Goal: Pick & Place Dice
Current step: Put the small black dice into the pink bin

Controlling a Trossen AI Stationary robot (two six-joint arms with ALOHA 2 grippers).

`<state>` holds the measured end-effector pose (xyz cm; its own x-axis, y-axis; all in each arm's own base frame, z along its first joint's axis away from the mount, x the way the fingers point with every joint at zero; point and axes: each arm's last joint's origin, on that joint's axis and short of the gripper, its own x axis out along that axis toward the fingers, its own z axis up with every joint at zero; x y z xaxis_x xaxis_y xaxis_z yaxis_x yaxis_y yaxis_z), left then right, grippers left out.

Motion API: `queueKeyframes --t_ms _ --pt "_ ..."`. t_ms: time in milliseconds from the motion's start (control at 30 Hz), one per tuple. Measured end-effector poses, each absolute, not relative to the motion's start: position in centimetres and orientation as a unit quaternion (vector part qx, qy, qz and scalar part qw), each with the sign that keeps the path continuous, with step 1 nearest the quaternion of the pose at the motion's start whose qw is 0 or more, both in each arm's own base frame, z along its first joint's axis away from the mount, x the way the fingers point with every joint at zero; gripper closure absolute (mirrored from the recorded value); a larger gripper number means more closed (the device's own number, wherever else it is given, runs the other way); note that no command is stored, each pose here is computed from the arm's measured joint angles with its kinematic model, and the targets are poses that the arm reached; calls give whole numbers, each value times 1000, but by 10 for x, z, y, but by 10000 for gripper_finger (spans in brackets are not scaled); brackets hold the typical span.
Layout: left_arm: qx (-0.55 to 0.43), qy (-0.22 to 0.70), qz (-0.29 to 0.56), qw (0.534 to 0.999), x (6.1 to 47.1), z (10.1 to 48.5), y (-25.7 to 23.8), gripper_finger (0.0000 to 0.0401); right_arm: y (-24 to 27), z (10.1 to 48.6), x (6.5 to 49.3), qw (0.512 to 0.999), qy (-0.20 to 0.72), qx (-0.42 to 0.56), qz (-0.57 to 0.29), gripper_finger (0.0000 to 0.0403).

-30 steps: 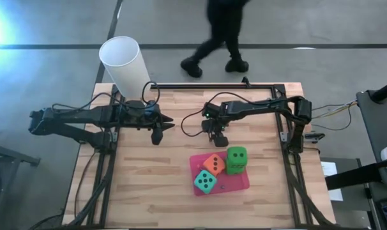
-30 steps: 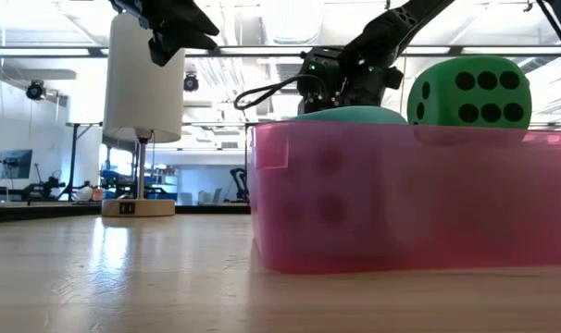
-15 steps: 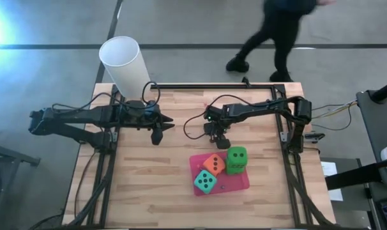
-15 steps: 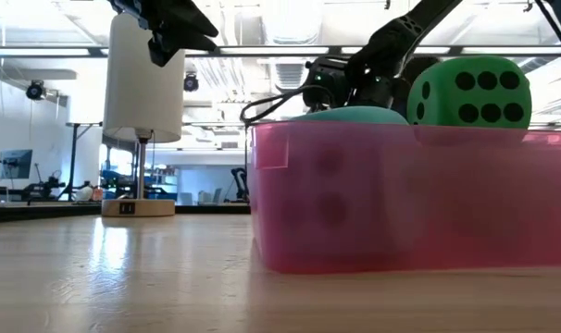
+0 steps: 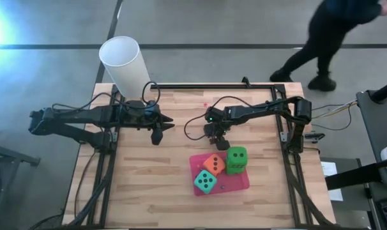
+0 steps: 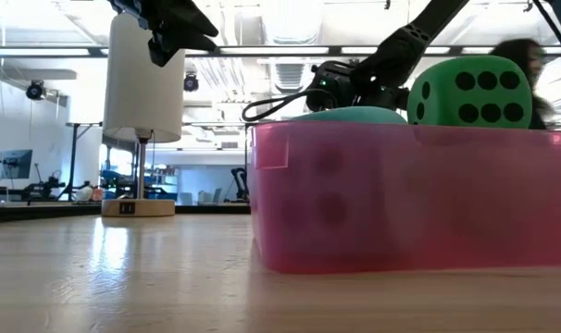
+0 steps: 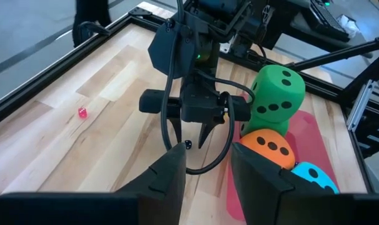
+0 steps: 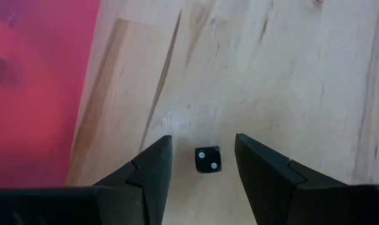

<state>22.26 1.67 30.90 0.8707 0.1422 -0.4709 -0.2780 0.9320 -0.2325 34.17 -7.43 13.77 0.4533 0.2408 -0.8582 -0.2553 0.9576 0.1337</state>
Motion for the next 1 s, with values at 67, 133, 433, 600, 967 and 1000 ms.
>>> queueKeyframes --t_ms 67,133,433,600,967,1000 --pt "-149 229 110 956 223 309 17 270 -74 137 341 852 502 -8 146 232" --pt "-149 229 110 956 223 309 17 273 -74 135 340 851 505 -7 146 234" --pt "-148 229 110 956 223 309 17 270 -73 128 335 850 507 -3 140 249" --pt "-148 229 110 956 223 309 17 268 -74 129 337 851 509 -13 125 273" --pt "-147 229 110 956 223 309 17 273 -75 130 337 851 511 -18 116 361" --pt "-147 229 110 956 223 309 17 272 -75 130 337 852 511 -16 114 361"
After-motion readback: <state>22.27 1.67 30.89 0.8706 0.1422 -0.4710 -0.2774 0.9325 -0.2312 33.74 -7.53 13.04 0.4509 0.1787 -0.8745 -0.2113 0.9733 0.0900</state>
